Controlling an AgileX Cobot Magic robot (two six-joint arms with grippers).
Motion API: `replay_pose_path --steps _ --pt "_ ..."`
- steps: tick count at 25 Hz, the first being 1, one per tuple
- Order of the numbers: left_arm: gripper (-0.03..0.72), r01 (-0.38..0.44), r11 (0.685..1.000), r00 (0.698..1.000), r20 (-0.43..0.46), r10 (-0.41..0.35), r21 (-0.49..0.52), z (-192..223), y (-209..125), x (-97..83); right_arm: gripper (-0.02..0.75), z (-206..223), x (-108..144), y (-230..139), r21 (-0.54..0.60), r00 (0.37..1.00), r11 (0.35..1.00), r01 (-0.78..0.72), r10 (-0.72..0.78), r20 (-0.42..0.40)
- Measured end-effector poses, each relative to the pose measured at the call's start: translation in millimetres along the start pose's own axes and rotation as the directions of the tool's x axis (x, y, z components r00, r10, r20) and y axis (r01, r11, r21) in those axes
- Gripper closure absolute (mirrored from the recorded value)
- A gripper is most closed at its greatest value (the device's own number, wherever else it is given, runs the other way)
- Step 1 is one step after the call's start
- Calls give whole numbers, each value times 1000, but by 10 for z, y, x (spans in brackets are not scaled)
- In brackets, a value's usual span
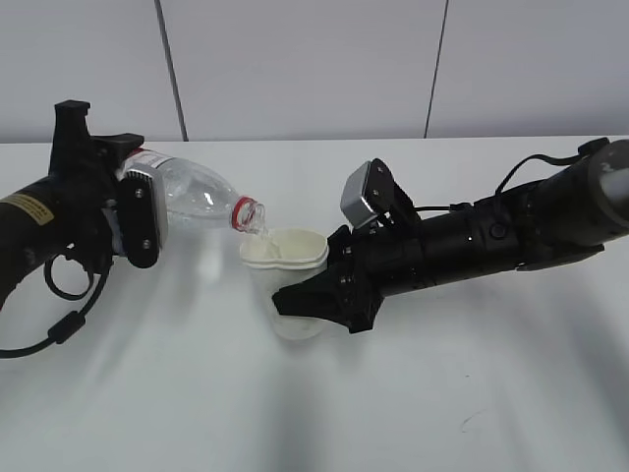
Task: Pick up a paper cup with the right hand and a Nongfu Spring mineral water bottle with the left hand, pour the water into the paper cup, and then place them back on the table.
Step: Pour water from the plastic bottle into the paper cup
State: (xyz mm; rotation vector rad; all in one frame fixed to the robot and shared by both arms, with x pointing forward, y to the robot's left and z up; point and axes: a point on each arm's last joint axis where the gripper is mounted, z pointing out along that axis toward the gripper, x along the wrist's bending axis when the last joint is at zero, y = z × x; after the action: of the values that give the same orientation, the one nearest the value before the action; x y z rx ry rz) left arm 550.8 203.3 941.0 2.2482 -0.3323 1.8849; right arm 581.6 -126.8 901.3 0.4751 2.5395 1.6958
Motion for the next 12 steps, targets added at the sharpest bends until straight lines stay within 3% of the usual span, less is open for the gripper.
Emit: replay_pose_path --steps 12 --pt "322 -9 1000 1000 -15 10 4 -1 -4 15 312 0 0 0 0 1000 1000 2 -2 0"
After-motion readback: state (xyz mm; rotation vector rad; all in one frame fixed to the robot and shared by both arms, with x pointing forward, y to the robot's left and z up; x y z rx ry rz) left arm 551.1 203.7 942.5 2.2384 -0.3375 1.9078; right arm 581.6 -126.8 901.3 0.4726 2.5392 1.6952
